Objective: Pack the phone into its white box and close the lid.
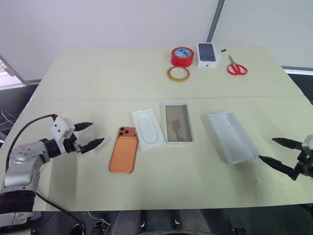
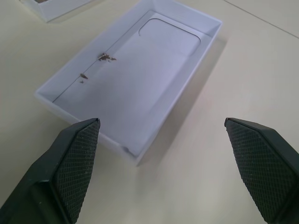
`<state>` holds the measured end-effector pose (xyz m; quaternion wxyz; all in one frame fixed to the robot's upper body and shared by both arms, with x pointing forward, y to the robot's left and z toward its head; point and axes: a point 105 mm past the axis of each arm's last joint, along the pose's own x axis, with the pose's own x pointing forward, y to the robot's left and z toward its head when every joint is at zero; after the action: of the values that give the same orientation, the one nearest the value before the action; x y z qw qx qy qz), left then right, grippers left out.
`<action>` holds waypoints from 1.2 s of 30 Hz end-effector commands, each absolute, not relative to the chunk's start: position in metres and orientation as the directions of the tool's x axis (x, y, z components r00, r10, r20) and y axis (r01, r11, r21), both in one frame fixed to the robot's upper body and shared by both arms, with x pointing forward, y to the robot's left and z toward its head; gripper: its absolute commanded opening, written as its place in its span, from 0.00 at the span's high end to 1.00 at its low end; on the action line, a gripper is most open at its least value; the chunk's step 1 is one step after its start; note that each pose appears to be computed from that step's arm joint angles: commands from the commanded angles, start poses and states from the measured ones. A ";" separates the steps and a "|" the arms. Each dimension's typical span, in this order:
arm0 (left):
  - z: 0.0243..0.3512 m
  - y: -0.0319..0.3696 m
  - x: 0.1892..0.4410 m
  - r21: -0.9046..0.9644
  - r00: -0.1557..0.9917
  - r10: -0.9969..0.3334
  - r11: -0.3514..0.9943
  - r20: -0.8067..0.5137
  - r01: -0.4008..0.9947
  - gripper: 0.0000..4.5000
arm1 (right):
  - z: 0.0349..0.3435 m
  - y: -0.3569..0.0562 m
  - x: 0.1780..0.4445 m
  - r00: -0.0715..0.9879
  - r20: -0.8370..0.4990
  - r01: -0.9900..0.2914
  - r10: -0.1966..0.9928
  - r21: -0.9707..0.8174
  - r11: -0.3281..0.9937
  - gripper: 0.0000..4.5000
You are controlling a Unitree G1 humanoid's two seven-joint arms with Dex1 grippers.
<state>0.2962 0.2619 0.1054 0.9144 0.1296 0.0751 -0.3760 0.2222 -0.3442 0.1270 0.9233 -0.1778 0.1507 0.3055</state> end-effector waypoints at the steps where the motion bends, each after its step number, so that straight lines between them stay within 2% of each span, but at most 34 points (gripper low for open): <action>1: 0.117 0.268 0.298 0.214 0.732 -0.648 0.700 -0.211 0.681 0.00 | 0.142 -0.345 0.225 0.783 -0.361 -0.611 0.507 -0.287 0.738 0.00; 7: 0.116 0.263 0.297 0.224 0.704 -0.677 0.668 -0.214 0.710 0.00 | 0.144 -0.336 0.232 0.784 -0.338 -0.614 0.521 -0.293 0.733 0.00; 9: 0.114 0.263 0.301 0.167 0.715 -0.660 0.697 -0.230 0.697 0.00 | 0.148 -0.329 0.237 0.784 -0.315 -0.617 0.535 -0.304 0.726 0.00; 13: 0.129 0.240 0.310 0.117 0.726 -0.673 0.716 -0.141 0.688 0.00 | 0.152 -0.298 0.250 0.761 -0.268 -0.648 0.590 -0.327 0.688 0.00; 15: 0.128 0.231 0.315 0.100 0.734 -0.660 0.729 -0.158 0.677 0.00 | 0.154 -0.281 0.255 0.748 -0.237 -0.662 0.620 -0.331 0.672 0.00; 20: 0.126 0.198 0.323 -0.134 0.685 -0.707 0.707 -0.176 0.695 0.00 | 0.157 -0.231 0.269 0.681 -0.172 -0.718 0.711 -0.344 0.605 0.00; 22: 0.128 0.186 0.336 -0.215 0.707 -0.688 0.725 -0.166 0.655 0.00 | 0.159 -0.212 0.276 0.658 -0.145 -0.732 0.739 -0.351 0.583 0.00; 24: 0.122 0.174 0.339 -0.280 0.684 -0.696 0.716 -0.217 0.640 0.00 | 0.160 -0.202 0.281 0.648 -0.120 -0.737 0.752 -0.347 0.580 0.00; 27: 0.119 0.163 0.345 -0.356 0.674 -0.695 0.713 -0.250 0.604 0.00 | 0.156 -0.196 0.285 0.645 -0.117 -0.740 0.755 -0.344 0.578 0.00; 30: 0.112 0.151 0.345 -0.489 0.604 -0.721 0.684 -0.339 0.542 0.00 | 0.151 -0.190 0.286 0.638 -0.118 -0.745 0.761 -0.345 0.571 0.00; 36: 0.119 0.133 0.346 -0.638 0.537 -0.771 0.611 -0.343 0.469 0.00 | 0.149 -0.188 0.286 0.649 -0.105 -0.734 0.754 -0.348 0.583 0.00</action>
<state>0.3481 0.1333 0.1167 0.8519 -0.2215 0.3007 -0.3671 0.2869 -0.1892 0.1388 0.8896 -0.1738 -0.0016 0.4224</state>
